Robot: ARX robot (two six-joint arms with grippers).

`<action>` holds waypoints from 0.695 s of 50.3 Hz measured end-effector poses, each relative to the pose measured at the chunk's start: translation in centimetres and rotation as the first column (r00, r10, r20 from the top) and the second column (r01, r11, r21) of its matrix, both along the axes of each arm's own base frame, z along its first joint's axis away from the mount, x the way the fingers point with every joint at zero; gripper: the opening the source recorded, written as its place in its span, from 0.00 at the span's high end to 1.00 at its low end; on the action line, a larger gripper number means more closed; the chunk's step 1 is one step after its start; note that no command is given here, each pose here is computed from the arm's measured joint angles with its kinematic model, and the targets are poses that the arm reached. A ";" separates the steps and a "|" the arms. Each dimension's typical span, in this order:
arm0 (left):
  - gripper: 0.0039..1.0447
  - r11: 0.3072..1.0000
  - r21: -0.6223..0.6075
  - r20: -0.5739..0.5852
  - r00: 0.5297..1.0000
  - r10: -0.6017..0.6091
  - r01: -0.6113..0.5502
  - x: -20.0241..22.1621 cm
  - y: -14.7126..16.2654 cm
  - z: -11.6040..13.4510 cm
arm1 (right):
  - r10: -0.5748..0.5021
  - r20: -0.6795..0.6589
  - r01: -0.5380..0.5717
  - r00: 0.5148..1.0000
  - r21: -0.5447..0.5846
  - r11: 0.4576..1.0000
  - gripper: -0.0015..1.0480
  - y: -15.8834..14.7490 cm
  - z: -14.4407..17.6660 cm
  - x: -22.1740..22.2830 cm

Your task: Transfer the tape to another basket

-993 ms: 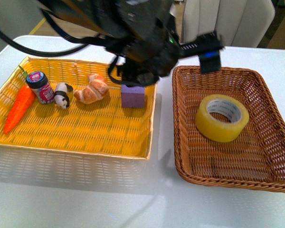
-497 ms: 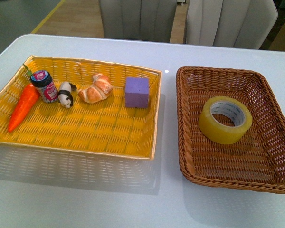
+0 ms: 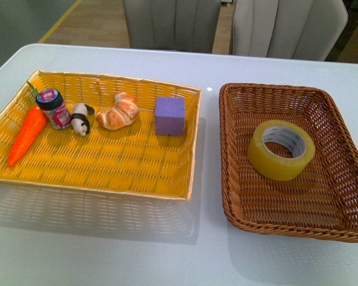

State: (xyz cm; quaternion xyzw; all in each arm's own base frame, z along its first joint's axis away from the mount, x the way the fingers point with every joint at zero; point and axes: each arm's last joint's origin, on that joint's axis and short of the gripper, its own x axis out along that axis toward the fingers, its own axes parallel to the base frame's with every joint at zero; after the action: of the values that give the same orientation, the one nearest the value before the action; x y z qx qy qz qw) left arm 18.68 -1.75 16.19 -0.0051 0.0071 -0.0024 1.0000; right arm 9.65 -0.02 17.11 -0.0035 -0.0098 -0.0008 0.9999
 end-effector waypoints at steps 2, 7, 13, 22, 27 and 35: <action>0.99 1.000 0.000 0.000 1.000 0.002 -0.002 -0.5 0.2 0.0 | 0.000 0.000 0.000 1.000 0.000 1.000 0.09 0.0 0.0 0.0; 0.99 1.000 0.000 0.000 1.000 -0.006 0.006 -1.8 0.8 0.1 | 0.000 0.000 0.000 1.000 0.000 1.000 0.09 0.0 0.0 0.0; 0.99 1.000 -0.001 0.001 1.000 0.010 -0.010 -2.9 1.7 0.1 | 0.000 0.000 0.000 1.000 0.000 1.000 0.09 0.0 0.0 0.0; 0.99 1.000 -0.001 0.006 1.000 0.001 -0.001 -4.1 1.7 0.2 | 0.000 0.000 0.000 1.000 0.000 1.000 0.09 0.0 0.0 0.0; 0.99 1.000 0.000 0.009 1.000 0.001 -0.001 -4.6 1.7 0.3 | 0.000 0.000 0.000 1.000 0.000 1.000 0.09 0.0 0.0 0.0; 0.99 1.000 0.000 0.020 1.000 0.001 -0.001 -5.5 1.7 0.7 | 0.000 0.000 0.000 1.000 0.000 1.000 0.09 0.0 0.0 0.0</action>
State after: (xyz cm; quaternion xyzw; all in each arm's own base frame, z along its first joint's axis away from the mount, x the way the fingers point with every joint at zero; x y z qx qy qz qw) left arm 13.20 -0.05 16.89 -0.0053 -0.0029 -0.0019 1.0000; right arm 9.65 -0.02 17.11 -0.0035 -0.0098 -0.0008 0.9999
